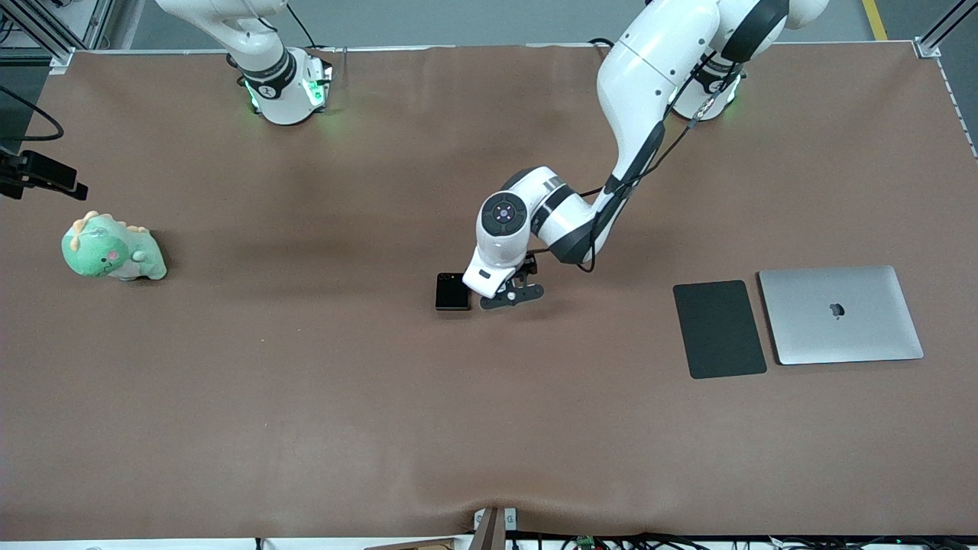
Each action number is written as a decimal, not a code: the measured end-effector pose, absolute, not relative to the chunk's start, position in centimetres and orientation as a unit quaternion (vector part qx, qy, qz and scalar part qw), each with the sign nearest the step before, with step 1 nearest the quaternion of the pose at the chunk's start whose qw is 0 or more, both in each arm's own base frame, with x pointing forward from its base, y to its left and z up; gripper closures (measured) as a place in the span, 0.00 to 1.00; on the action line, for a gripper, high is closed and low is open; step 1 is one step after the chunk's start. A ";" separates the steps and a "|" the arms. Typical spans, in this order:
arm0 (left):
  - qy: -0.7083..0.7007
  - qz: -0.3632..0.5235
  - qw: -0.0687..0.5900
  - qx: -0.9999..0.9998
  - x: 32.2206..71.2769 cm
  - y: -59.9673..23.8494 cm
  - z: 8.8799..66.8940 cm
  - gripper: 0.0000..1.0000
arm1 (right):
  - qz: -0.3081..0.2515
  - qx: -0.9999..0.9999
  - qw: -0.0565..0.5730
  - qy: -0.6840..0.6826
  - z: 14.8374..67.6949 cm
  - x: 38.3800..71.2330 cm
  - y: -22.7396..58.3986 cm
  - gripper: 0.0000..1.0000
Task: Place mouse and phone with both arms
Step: 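Lower the left gripper and grasp the white mouse, then carry the mouse to the mouse pad while the right gripper reaches out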
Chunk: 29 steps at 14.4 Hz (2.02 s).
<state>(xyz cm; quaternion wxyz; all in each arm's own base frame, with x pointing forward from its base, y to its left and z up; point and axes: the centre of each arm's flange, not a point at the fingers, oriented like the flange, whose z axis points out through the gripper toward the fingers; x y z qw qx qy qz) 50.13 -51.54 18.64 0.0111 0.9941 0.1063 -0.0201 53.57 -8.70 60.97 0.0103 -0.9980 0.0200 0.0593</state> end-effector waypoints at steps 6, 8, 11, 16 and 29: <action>0.103 -0.022 0.009 0.994 49.7 -51.8 18.1 0.24 | 0.055 -0.998 0.005 0.020 59.8 54.7 -8.8 0.00; 0.103 -0.022 0.009 0.994 49.7 -51.8 18.1 0.29 | 0.056 -0.998 0.004 0.019 59.2 55.2 -8.7 0.00; 0.102 -0.019 0.010 0.995 50.1 -51.7 18.3 0.38 | 0.069 -0.998 0.003 0.015 57.6 56.0 -8.2 0.00; 0.097 -0.014 0.011 0.995 50.8 -51.3 18.6 0.38 | 0.090 -0.996 0.002 0.002 55.2 57.2 -6.8 0.00; 0.112 0.027 0.021 0.993 62.6 -37.6 29.6 0.38 | 0.113 -0.994 0.002 0.012 49.7 59.7 3.6 0.00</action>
